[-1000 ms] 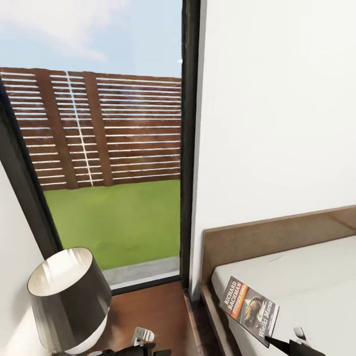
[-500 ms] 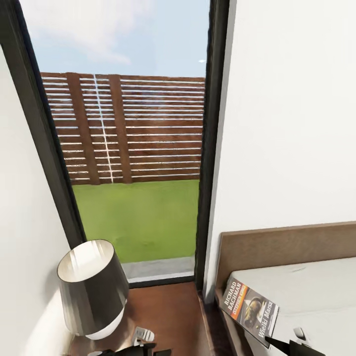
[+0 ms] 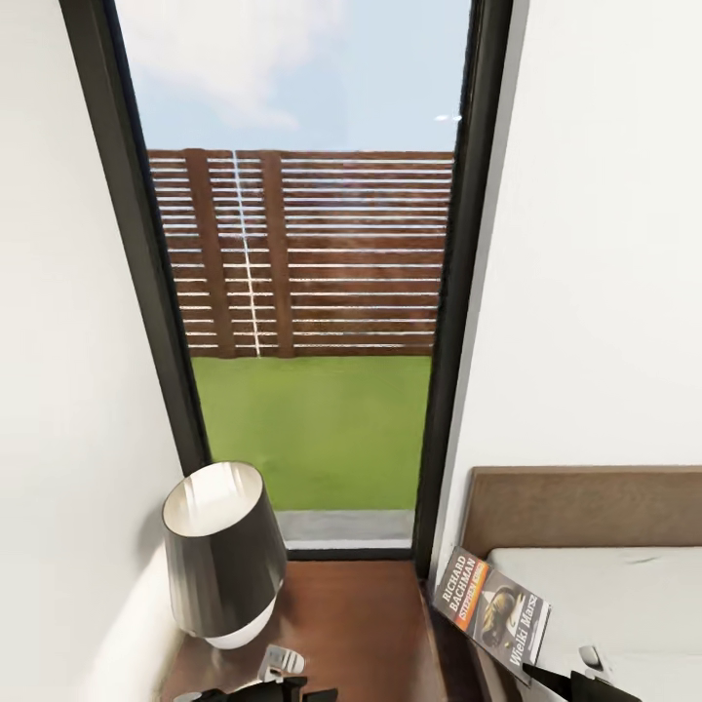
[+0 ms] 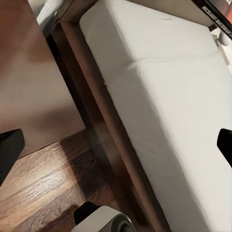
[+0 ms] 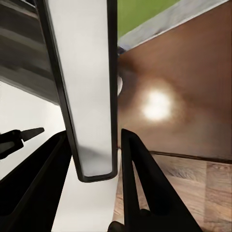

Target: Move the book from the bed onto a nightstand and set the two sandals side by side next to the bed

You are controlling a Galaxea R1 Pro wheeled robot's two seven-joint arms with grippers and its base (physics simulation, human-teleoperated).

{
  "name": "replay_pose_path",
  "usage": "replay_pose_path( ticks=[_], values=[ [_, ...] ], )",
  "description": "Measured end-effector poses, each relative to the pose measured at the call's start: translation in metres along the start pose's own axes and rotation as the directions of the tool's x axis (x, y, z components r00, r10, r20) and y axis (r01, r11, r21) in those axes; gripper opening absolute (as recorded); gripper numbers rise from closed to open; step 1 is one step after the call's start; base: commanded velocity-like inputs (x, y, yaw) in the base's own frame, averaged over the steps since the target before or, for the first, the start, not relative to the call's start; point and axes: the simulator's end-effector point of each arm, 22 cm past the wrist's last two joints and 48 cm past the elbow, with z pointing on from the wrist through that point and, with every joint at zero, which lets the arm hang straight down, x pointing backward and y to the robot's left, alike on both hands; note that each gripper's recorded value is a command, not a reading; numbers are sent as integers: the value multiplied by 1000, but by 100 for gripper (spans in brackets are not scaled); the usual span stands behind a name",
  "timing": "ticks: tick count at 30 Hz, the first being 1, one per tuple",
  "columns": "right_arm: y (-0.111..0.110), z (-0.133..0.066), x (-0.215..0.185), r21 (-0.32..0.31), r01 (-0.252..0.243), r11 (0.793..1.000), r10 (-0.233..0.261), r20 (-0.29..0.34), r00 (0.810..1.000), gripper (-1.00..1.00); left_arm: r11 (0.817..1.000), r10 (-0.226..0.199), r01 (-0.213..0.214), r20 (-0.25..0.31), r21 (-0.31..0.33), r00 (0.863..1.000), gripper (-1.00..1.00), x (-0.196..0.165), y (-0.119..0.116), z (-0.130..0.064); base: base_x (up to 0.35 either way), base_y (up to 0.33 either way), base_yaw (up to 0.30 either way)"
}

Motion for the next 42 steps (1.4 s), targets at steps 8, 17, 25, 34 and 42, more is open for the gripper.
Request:
replay_pose_path(
  ticks=[8, 17, 25, 34, 42],
  values=[
    [0, 0, -1, -1, -1, 1000, 1, 7, 1000, -100, 1000, 0, 0, 0, 0, 1000, 100, 0, 0, 0, 0, 0, 178],
    [-1, 0, -1, 3, -2, 1000, 2, 6, 1000, -100, 1000, 0, 0, 0, -1, 1000, 100, 0, 0, 0, 0, 0, 5],
    [0, 0, -5, 2, 56, 998, -56, 27, 998, -100, 1000, 0, 0, 0, 0, 1000, 100, 0, 0, 0, 0, 0, 0],
    [0, 0, -5, 1, 63, 998, -63, 28, 998, -100, 1000, 1, -1, 0, -3, 1000, 100, 0, 1, -1, 93, 0, 0],
    [1, 0, -6, 1, 63, 998, -63, 29, 998, -100, 1000, 0, 0, 0, -5, 1000, 100, 0, 2, -2, 172, 0, 0]
  ],
)
